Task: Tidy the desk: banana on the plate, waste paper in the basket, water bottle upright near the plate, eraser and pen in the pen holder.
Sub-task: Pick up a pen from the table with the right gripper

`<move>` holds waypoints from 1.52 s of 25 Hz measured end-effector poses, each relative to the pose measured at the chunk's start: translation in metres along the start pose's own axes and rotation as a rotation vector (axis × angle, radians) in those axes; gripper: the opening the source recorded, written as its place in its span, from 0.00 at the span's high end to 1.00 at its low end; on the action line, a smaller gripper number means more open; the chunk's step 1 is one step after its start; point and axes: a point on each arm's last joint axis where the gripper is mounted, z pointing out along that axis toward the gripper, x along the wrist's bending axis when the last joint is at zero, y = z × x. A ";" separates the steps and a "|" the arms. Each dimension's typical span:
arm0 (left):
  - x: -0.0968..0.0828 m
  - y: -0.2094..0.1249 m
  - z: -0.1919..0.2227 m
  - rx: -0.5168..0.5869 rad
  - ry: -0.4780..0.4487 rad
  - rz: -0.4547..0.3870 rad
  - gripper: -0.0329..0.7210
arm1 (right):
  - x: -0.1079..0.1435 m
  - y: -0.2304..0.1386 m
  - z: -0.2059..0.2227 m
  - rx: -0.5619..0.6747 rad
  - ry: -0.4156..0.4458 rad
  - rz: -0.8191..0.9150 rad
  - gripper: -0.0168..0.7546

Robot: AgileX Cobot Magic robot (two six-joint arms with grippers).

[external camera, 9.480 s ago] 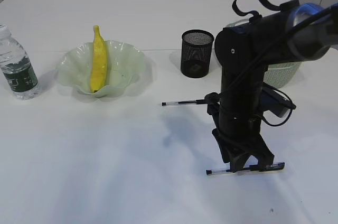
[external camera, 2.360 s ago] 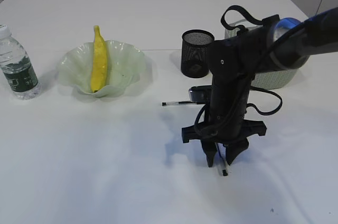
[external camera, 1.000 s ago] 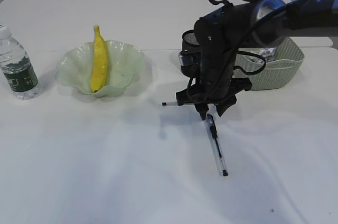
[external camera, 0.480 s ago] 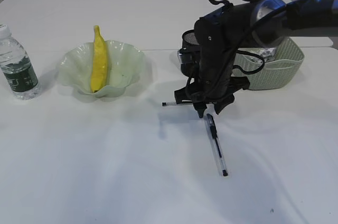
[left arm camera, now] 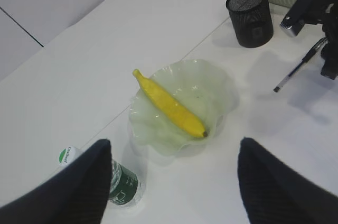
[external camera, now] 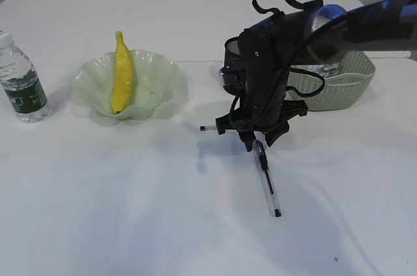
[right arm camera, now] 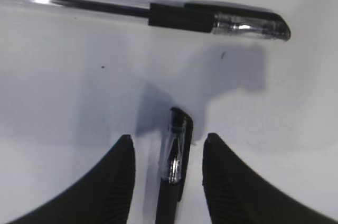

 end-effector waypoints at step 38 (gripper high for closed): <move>0.000 -0.001 0.000 0.009 -0.005 -0.007 0.26 | -0.001 -0.007 0.013 0.088 -0.033 -0.010 0.65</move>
